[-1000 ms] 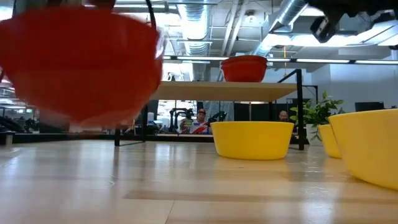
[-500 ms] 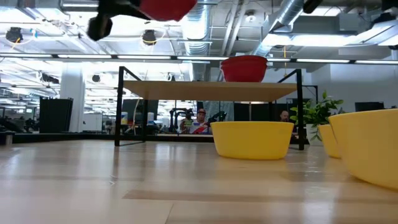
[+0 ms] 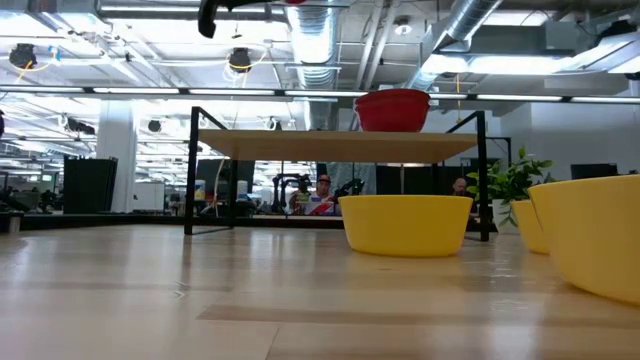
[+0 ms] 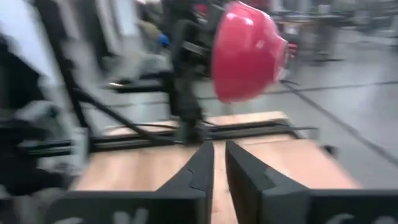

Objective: Pick & Place Mini bowls
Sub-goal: Stack the red patterned bowl on the red patterned bowl on the shelf

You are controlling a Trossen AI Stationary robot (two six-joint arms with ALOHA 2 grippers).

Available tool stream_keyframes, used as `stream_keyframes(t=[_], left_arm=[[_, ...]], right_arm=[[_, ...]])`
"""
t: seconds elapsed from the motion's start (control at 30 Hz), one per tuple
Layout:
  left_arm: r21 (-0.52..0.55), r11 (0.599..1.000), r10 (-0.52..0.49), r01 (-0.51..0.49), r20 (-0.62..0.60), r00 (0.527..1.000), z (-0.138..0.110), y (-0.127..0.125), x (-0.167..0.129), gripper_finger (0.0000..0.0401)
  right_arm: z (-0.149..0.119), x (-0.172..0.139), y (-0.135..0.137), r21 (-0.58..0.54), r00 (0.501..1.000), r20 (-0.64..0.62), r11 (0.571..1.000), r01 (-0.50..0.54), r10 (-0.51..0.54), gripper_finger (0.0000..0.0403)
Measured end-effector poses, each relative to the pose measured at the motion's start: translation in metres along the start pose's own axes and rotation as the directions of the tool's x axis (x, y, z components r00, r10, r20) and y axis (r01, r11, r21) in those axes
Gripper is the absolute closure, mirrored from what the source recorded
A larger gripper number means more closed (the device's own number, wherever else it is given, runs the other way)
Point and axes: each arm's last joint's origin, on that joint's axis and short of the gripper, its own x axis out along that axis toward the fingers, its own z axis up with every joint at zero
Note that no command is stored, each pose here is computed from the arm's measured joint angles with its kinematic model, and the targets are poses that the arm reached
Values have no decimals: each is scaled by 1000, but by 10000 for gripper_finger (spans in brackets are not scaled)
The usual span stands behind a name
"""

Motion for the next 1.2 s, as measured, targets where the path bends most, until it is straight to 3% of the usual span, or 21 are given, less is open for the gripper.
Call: stream_keyframes(t=[0.17, 0.37, 0.57, 0.77, 1.2], left_arm=[[102, 994, 33, -40, 68, 997, 6, 7, 10, 391], [240, 966, 72, -96, 106, 992, 15, 5, 32, 391], [398, 907, 97, -138, 122, 988, 20, -3, 57, 391], [473, 867, 112, -159, 125, 986, 19, -5, 70, 391], [482, 859, 127, -175, 131, 983, 19, -1, 75, 391]], right_arm=[[21, 21, -1, -85, 983, -36, 981, 177, -180, 330], [39, 54, 2, -214, 954, -24, 934, 287, -299, 313], [48, 83, 7, -326, 878, -27, 834, 444, -478, 312], [59, 96, 11, -347, 765, -10, 720, 602, -644, 312], [65, 117, 10, -352, 689, -2, 646, 678, -725, 312]])
